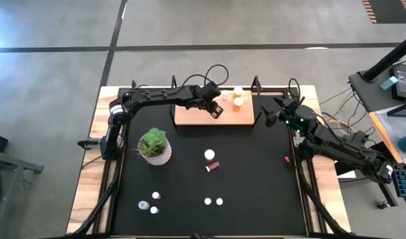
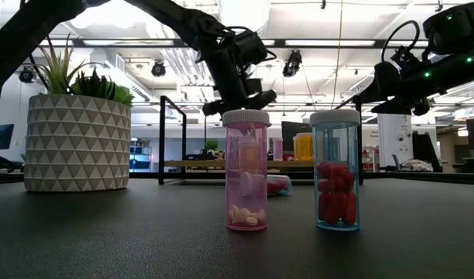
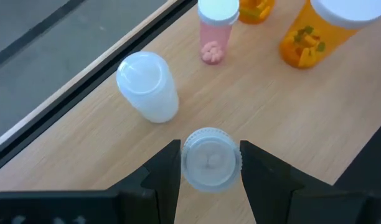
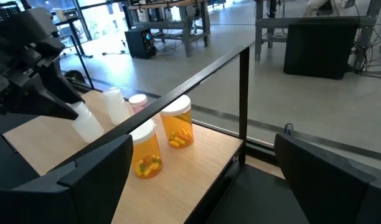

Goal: Pick and place medicine bottles onto shelf by color
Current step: Put the top white pill bottle on the shelf aligned with the other white pill bottle, then put the bottom left blue pill bottle on the shelf

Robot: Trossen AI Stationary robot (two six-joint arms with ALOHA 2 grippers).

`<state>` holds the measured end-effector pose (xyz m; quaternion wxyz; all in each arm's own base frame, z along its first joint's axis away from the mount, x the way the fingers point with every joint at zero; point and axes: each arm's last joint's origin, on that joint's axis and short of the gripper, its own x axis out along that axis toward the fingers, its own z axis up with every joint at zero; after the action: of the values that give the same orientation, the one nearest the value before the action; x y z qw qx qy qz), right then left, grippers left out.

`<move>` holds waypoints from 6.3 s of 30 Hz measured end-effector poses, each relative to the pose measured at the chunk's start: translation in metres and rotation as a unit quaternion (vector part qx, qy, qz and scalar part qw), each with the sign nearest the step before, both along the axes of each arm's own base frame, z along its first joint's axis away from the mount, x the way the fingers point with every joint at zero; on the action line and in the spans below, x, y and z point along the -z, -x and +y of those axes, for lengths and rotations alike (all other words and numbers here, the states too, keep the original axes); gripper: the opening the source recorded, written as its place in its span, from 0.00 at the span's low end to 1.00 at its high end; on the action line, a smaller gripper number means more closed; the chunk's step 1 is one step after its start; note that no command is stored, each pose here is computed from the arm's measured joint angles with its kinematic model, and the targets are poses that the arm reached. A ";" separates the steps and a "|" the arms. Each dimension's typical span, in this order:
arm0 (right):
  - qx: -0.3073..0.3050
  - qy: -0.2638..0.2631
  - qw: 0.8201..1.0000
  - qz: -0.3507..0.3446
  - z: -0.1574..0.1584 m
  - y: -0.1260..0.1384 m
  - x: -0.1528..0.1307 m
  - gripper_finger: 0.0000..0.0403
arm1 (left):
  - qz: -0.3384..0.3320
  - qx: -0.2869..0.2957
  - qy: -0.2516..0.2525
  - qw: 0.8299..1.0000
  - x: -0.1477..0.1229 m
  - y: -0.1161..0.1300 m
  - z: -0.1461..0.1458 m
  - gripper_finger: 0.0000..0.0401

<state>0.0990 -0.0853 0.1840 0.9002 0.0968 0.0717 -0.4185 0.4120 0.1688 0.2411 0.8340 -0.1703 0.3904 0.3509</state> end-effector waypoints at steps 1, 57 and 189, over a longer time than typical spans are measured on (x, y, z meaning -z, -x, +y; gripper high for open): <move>0.000 0.000 1.000 0.000 0.000 0.000 0.000 0.94 | -0.002 -0.004 0.002 1.000 0.000 0.000 0.000 0.33; 0.000 0.000 1.000 0.000 0.000 0.000 0.000 0.94 | -0.065 -0.155 0.241 0.956 -0.142 0.137 -0.193 0.45; 0.000 0.000 1.000 0.000 0.000 0.000 0.000 0.94 | 0.194 0.218 0.219 0.931 -0.097 0.063 -0.162 0.23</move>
<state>0.0990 -0.0852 0.1839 0.9001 0.0967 0.0716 -0.4188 0.3486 0.0070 0.3376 0.7403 -0.1880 0.6388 0.0930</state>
